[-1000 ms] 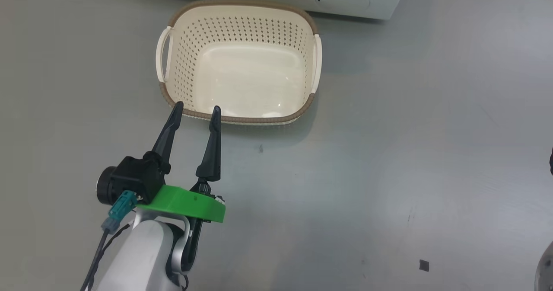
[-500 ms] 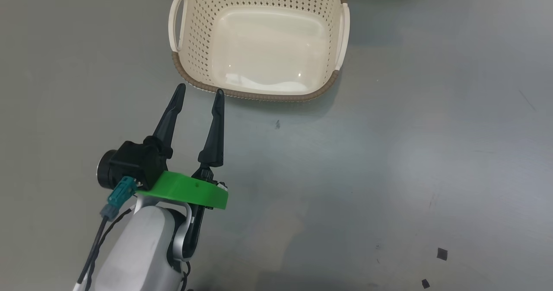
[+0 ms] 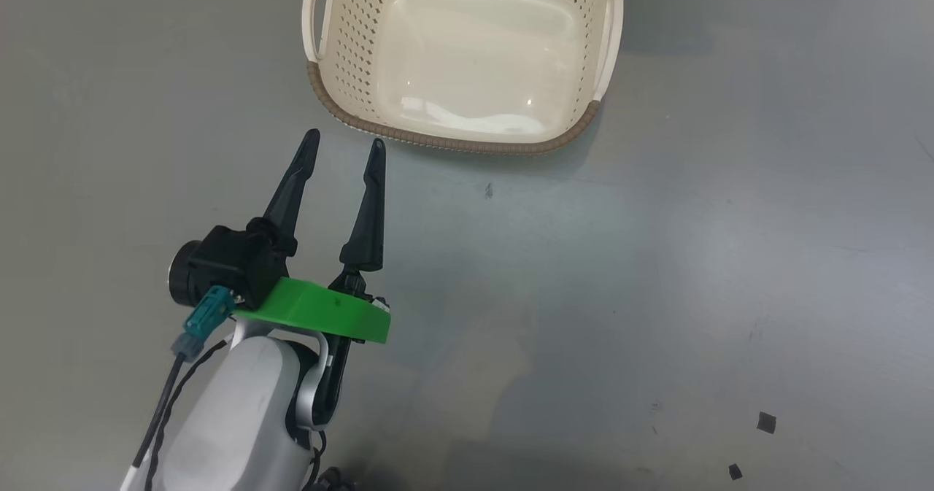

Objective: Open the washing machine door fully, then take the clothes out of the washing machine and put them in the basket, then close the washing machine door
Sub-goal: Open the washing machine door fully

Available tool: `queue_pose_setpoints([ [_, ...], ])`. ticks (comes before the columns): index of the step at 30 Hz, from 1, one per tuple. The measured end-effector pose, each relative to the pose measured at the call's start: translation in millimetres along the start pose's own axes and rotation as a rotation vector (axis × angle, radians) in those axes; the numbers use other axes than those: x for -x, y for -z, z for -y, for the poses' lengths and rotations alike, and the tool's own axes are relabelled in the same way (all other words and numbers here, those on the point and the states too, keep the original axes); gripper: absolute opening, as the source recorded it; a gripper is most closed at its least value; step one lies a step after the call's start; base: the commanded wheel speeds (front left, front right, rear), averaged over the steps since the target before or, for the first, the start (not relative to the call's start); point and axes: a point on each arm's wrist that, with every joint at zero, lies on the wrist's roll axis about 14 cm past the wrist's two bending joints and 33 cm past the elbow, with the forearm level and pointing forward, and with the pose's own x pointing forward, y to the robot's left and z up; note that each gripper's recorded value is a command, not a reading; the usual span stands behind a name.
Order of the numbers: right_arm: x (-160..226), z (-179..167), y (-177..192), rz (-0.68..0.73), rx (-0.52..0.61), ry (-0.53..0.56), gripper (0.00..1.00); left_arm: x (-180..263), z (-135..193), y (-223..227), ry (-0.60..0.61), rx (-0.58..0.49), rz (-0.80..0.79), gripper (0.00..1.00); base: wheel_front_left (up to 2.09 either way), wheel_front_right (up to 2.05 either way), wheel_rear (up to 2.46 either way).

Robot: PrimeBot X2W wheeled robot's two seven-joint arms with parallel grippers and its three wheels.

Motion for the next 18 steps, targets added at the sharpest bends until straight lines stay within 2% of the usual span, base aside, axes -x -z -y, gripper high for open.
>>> queue_pose_setpoints([
  [18, -38, -3, 28, -0.119, -0.115, -0.018, 0.0, -2, -11, 4, -0.033, 0.023, -0.013, 1.0, 0.0, 0.0, 0.0],
])
